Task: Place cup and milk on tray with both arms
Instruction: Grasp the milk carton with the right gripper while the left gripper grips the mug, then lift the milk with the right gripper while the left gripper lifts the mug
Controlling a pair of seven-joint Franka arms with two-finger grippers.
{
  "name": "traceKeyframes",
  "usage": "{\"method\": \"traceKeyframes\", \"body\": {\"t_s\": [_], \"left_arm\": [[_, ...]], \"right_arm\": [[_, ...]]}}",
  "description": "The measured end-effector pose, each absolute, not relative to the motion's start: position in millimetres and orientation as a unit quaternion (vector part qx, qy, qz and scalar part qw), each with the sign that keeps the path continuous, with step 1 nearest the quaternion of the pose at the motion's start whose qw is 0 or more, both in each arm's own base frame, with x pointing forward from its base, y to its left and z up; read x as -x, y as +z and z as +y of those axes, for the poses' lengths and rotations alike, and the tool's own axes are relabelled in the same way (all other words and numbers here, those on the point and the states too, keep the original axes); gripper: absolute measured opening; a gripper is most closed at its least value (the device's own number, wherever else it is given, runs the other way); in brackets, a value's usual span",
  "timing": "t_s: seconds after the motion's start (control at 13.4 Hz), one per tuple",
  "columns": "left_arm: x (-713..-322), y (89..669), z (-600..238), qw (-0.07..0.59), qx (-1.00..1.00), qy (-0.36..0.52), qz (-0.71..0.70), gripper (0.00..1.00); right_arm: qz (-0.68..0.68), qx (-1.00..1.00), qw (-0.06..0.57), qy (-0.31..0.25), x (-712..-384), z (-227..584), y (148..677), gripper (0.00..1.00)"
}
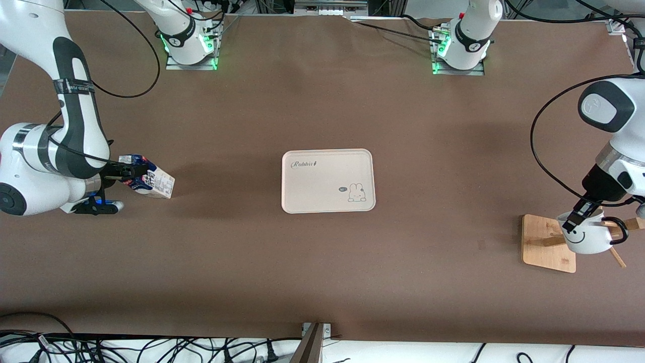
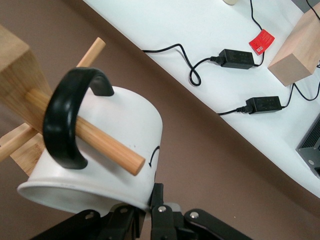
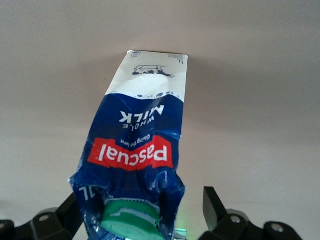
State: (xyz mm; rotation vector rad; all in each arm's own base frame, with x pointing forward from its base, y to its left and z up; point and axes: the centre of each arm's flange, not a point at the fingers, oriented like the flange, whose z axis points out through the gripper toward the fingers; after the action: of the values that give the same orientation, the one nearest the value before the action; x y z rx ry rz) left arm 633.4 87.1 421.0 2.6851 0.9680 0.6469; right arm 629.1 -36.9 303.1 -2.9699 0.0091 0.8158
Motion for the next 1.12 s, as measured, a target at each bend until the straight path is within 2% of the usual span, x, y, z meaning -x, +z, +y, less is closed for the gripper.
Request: {"method": "traceKeyframes", "body": {"t_s": [0.15,0.22,0.45,0.6,1.12], "left_arm": [[-629.8,426.9,82.8,0.108,-0.917,0.204,0.325,0.09],[-628.1,429.6,81.3,0.108,-0.919,0.198,0.324,0.09],[-625.0,441.0,70.1,0.11,-0.927,0.178,0.312,0.09],[-626.1,453.1,58.1,0.107,-0.935,0.167,0.293,0.09],[-629.8,483.6,-6.8,0.108,-0.96,0.124,0.228,0.09]], "right_arm": [[0.002,0.964,0.031,0.265,-629.1,-36.9,303.1,1.0],[0.002,0.964,0.031,0.265,-629.1,-36.9,303.2,0.93],[0.0,0.964,0.031,0.263,-629.3,-36.9,304.3,0.56],[0.0,0.965,0.032,0.262,-629.5,-36.9,306.1,0.41],[-0.001,0.967,0.032,0.253,-628.9,-36.7,322.6,0.41]]}}
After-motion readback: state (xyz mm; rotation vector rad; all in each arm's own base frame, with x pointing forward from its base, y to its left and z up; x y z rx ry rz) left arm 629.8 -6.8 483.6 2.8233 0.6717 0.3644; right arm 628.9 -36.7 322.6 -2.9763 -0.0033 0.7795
